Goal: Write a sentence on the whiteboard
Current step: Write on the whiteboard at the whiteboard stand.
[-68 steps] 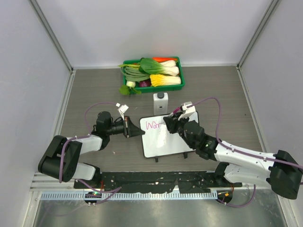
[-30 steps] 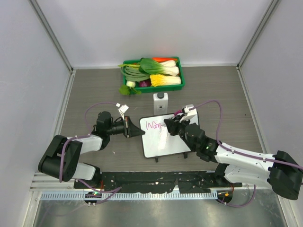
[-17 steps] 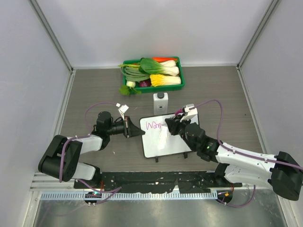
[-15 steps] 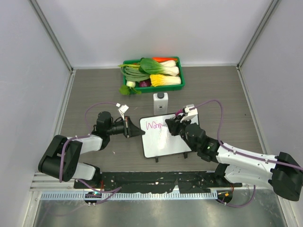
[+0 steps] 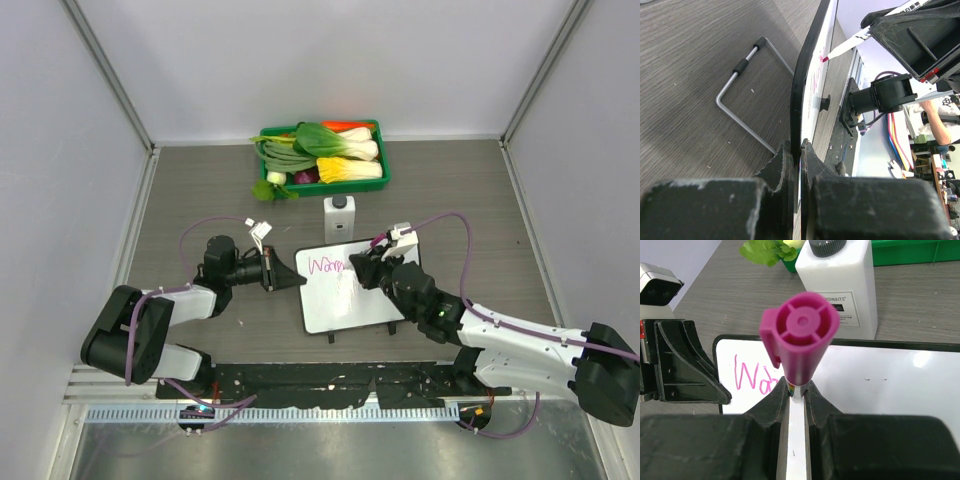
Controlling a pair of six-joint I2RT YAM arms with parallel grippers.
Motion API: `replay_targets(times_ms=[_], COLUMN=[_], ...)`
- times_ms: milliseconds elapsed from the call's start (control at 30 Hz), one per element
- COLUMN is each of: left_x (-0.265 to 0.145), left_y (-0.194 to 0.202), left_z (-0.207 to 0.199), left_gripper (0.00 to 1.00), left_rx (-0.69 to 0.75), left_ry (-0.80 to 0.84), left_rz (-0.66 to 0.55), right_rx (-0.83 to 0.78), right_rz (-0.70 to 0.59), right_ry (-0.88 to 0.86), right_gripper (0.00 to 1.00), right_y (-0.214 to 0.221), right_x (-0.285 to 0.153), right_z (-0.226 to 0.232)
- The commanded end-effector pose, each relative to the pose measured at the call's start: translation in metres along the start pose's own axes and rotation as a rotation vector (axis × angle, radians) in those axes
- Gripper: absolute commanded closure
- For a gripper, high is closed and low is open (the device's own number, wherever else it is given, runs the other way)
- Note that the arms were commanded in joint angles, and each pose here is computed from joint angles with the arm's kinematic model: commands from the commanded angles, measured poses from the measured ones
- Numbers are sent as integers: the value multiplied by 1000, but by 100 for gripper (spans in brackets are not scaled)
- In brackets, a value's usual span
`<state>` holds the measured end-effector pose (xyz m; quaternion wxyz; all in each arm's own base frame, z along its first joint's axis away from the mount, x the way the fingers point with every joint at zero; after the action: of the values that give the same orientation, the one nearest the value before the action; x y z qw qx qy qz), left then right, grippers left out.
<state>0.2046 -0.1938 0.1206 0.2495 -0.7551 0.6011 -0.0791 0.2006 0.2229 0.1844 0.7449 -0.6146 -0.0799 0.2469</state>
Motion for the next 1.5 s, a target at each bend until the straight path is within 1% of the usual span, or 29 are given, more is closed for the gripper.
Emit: replay_targets(times_ms=[0, 67, 300, 700, 900, 1000, 1300, 1467], left_x=[5, 5, 5, 5, 5, 5, 5, 5], left_y=[-4, -4, -4, -4, -4, -4, -5, -4], left_z=[-1, -1, -1, 0, 0, 0, 0, 0], left_gripper=[100, 100, 100, 100, 100, 100, 100, 100], left_rx=[63, 64, 63, 60, 60, 62, 61, 61], left_ry=[0, 1, 0, -2, 0, -2, -4, -4], left_rz=[-7, -7, -7, -6, -4, -6, -6, -6], right_rx=[-2, -8, -36, -32, -26, -16, 49, 32], right_rz=[-86, -100, -87, 12, 32, 9, -119, -135], right_ry=[60, 67, 109, 88, 69, 66, -18, 21], right_gripper=[99, 99, 99, 99, 99, 99, 99, 99], right_y=[-25, -30, -28, 3, 9, 1, -56, -63], right_x=[5, 7, 8, -4, -4, -5, -17, -12], right_z=[-2, -2, -7, -15, -14, -12, 7, 4])
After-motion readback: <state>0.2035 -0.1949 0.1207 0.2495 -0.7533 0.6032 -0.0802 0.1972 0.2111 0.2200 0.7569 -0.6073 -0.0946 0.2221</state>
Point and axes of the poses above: each gripper's point midway between its finger pads, its own x axis out along the fingers, its own z axis along the line the jaws close on, y = z × x, the point moved 5 cm from there along -x, back along the fingers, and after that the axes turned 9 degrees about -x, right-handed, at the moved point
